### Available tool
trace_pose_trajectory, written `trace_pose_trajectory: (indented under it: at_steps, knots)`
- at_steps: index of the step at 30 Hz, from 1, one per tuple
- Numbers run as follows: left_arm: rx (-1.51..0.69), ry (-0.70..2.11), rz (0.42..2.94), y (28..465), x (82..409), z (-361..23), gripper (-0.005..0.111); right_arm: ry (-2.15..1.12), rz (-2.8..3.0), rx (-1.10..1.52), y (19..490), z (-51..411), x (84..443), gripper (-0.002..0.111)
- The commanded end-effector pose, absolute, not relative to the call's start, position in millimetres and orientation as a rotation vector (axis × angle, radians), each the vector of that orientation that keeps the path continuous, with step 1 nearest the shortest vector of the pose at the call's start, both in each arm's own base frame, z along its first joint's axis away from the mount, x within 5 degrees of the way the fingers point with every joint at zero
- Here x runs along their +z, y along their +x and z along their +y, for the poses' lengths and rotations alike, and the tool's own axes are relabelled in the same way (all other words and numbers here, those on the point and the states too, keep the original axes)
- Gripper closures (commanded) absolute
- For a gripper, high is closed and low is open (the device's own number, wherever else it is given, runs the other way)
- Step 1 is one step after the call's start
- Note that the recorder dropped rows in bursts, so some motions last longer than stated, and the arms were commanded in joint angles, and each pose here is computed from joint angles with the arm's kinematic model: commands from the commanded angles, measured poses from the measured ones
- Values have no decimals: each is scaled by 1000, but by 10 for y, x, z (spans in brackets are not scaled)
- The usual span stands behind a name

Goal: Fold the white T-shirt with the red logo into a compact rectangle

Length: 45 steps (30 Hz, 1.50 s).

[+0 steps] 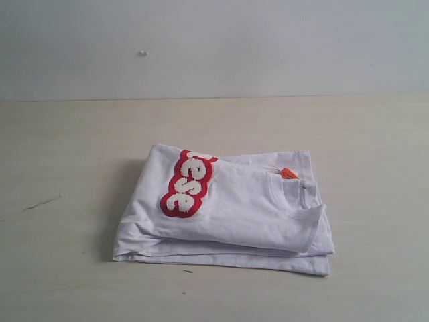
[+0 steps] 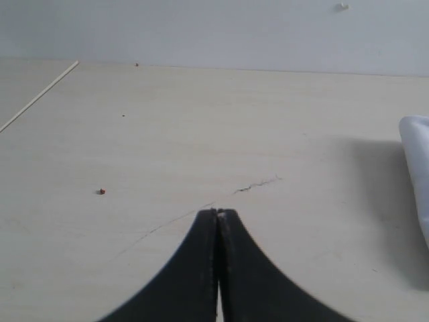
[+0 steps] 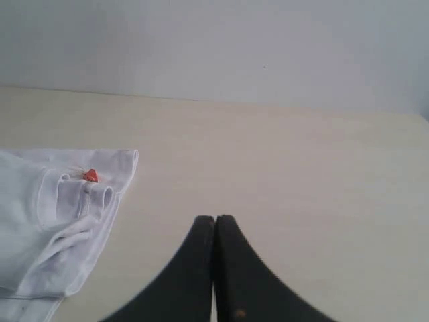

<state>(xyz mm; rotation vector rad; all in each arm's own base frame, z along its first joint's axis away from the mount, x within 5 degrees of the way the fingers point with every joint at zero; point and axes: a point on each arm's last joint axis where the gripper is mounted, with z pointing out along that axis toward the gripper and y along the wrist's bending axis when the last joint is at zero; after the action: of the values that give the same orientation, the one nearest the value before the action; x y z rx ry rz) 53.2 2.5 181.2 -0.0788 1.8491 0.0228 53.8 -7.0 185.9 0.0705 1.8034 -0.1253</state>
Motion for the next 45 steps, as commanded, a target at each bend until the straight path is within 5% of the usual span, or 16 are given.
trace_pose_trajectory:
  at_steps: [1, 45]
  knots:
    - [25, -82, 1836, 532, 1813, 27, 107, 105, 1786, -107, 538, -73, 1856, 108]
    - [25, -82, 1836, 532, 1813, 27, 107, 148, 1789, -73, 537, -73, 1851, 108]
